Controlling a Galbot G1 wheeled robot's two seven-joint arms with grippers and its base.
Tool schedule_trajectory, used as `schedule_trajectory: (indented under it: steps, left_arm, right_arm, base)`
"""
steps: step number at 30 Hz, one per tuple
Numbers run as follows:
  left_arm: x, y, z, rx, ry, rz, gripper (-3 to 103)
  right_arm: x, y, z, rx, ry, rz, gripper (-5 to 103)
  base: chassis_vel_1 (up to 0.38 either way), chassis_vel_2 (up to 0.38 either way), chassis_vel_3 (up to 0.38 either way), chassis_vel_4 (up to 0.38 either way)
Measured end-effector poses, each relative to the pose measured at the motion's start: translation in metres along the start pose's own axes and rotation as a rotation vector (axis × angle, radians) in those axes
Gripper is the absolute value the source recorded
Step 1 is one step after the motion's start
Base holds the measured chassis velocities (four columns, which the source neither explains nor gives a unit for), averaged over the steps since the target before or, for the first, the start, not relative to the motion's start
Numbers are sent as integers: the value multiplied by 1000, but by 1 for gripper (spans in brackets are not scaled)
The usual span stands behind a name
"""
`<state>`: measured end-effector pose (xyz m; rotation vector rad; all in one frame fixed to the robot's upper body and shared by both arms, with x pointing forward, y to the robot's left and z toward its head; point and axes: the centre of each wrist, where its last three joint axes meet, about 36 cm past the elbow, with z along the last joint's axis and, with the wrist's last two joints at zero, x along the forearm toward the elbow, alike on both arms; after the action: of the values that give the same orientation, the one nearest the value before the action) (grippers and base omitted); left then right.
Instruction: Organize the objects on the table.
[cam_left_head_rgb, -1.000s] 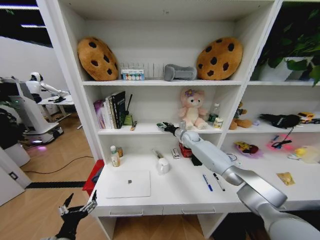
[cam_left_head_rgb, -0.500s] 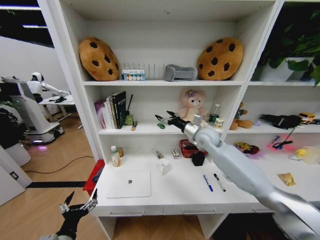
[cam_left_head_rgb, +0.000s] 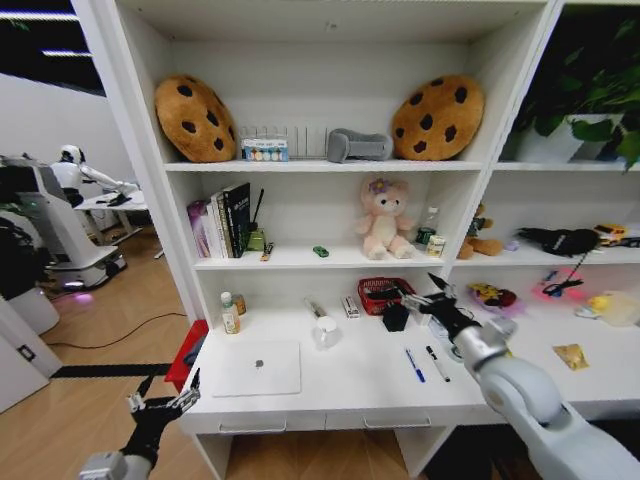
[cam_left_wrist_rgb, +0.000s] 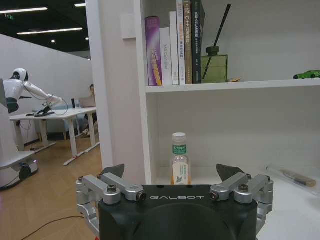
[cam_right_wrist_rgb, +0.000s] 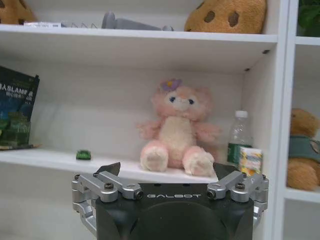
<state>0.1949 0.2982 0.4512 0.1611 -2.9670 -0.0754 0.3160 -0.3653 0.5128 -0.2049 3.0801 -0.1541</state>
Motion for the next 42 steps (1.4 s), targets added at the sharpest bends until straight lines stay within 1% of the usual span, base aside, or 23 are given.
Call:
schedule_trajectory:
  steps: [1,2,4,5,8,9,12,13,14,17,28,33,37,42]
  left_arm:
    - [0,-1,-2,-2,-5,-1,100]
    - [0,-1,-2,-2,-5,-1,100]
    - [0,0,-7,-6,-16,0,100]
    - [0,0,-7,-6,-16,0,100]
    - [2,1,-12,-9,-26,-3,100]
    - [2,1,-12,-9,-26,-3,100]
    - [7,-2,-14,-11,-24,2,100]
    - [7,-2,-14,-11,-24,2,100]
    - [8,-3,-16,-12,-27,5,100]
    - [10,-5,-19,-14,-30,10,100]
    - [15,-7,-21,-15,-29,-4,100]
    - [19,-7,-21,-23,-23,-5,100]
    - [19,-7,-20,-27,-15,-5,100]
    - [20,-7,-16,-26,-5,-12,100]
  right_arm:
    - [21,-4,14,23,14,4,100]
    - [21,-4,14,23,14,4,100]
    - [51,-2,32,21,44,13,100]
    - [51,-2,32,21,44,13,100]
    - [93,17,62,-38,47,77,100]
    - [93,17,62,-38,47,77,100]
    - [130,43,89,-55,55,98,100]
    - [130,43,89,-55,55,98,100]
    - [138,50,93,-59,64,96,100]
    - [143,57,93,-67,62,103,100]
    - [137,59,89,-72,27,110,100]
    - [133,63,93,-96,11,117,100]
    - [133,62,96,-98,8,121,100]
    - [131,54,99,-106,5,130,100]
  base:
    - [0,0,0,0]
    - [0,0,0,0]
    - [0,0,0,0]
    - [0,0,0,0]
    - [0,0,0,0]
    - [0,0,0,0]
    - [0,0,0,0]
    - [0,0,0,0]
    - [0,0,0,0]
    - [0,0,0,0]
    - [0,0,0,0]
    - [-81,-73,82,63]
    - [-147,-172,166,145]
    - [-221,-222,229,215]
